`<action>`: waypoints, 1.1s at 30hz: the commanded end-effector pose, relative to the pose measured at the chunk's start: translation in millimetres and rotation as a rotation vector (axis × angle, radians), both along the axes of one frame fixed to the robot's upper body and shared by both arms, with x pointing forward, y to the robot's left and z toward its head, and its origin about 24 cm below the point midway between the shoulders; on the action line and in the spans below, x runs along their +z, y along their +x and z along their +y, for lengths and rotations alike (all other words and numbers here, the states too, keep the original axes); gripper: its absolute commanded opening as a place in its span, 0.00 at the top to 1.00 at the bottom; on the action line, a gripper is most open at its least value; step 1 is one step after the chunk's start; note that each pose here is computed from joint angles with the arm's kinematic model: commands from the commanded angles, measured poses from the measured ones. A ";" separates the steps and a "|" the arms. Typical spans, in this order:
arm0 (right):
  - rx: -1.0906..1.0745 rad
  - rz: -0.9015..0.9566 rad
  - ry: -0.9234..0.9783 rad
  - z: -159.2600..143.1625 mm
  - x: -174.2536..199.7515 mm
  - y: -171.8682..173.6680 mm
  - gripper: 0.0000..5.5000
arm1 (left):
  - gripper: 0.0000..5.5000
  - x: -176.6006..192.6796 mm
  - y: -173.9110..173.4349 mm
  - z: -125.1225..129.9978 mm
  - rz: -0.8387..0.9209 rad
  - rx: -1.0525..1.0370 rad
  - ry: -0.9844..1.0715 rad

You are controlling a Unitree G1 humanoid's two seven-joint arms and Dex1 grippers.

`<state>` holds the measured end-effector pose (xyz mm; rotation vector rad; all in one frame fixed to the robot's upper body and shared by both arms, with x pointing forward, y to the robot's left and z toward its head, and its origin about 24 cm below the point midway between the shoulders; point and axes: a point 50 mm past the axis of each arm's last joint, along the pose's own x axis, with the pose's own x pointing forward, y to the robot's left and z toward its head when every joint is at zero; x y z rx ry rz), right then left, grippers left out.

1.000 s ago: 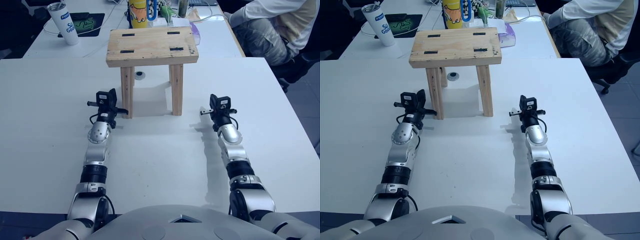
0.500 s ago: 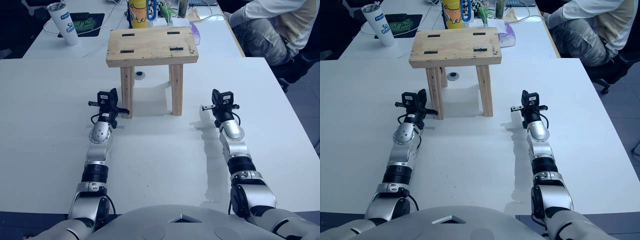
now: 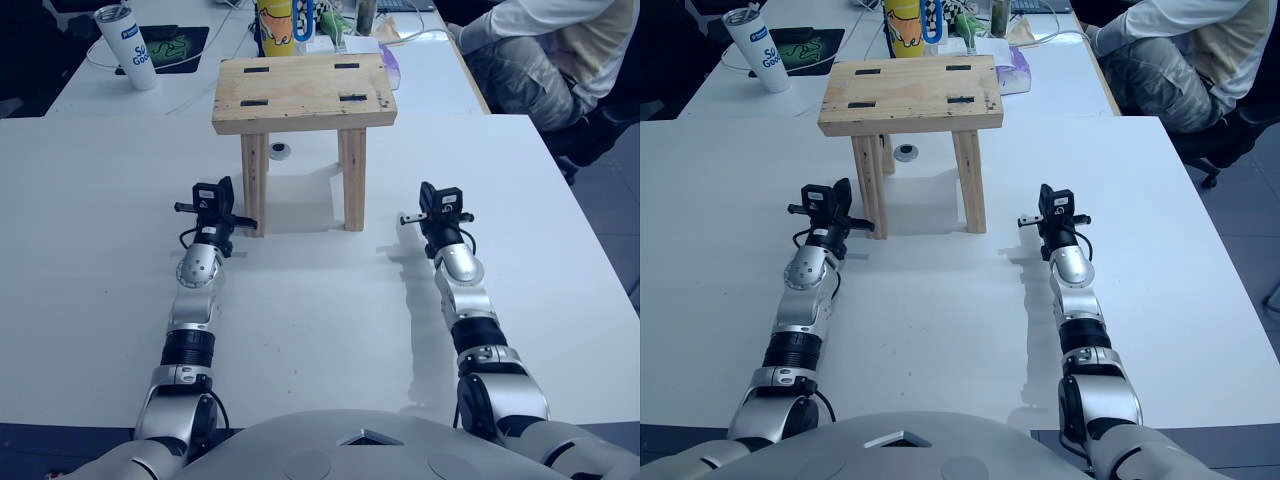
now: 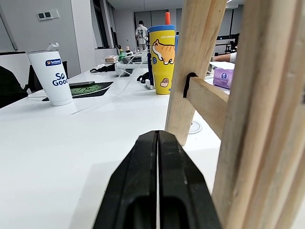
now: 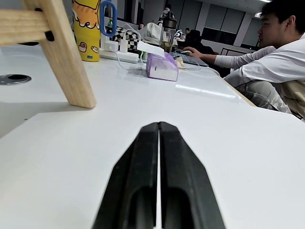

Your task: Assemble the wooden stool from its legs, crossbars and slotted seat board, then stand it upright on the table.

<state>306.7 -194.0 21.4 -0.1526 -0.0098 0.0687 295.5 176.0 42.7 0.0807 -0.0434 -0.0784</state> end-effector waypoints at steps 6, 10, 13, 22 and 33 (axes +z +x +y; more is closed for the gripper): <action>-0.034 0.002 0.024 3.8 -6.2 -10.7 1.00 | 1.00 2.3 -3.5 7.1 0.012 -0.018 0.023; -0.059 0.001 0.035 5.0 -8.8 -15.4 1.00 | 1.00 2.2 -7.1 13.5 0.022 -0.034 0.046; -0.070 0.003 0.046 9.5 -12.6 -22.1 1.00 | 1.00 4.8 -8.2 17.1 0.019 -0.043 0.047; -0.113 -0.005 0.079 29.2 -19.3 -42.1 1.00 | 1.00 11.7 -10.5 26.6 0.014 -0.108 0.061; -0.165 -0.007 0.097 35.4 -17.9 -44.0 1.00 | 1.00 1.6 -20.5 36.9 0.060 -0.117 0.055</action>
